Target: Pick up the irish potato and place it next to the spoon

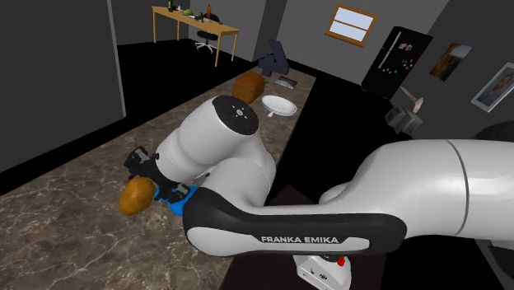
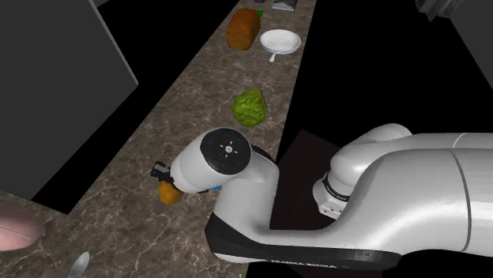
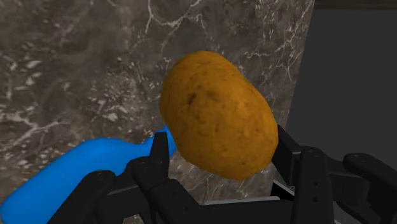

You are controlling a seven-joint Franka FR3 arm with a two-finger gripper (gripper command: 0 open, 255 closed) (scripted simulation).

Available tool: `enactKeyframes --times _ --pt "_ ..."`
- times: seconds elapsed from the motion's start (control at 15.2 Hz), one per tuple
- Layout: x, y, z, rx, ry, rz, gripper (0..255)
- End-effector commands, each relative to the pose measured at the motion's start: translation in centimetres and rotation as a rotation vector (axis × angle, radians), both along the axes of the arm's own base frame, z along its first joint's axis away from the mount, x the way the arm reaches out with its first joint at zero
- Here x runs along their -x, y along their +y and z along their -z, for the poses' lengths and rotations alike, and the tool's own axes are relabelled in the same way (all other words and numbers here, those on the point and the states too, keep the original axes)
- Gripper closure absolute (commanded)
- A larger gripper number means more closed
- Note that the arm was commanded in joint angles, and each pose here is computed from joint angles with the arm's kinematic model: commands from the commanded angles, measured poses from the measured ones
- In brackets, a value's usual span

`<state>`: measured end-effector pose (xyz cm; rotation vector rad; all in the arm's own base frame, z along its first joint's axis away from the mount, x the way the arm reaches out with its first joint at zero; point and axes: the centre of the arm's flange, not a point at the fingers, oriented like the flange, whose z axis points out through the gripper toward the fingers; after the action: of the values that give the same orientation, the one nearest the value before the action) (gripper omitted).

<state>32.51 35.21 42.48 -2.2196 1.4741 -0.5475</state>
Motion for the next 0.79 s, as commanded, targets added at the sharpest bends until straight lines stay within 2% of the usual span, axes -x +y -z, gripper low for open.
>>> enactKeyframes --times 0.0,0.73 --pt "0.6 2.4 0.2 -0.001 0.000 0.002 255" --pt "3.3 16.6 1.9 -0.001 0.000 0.002 255"
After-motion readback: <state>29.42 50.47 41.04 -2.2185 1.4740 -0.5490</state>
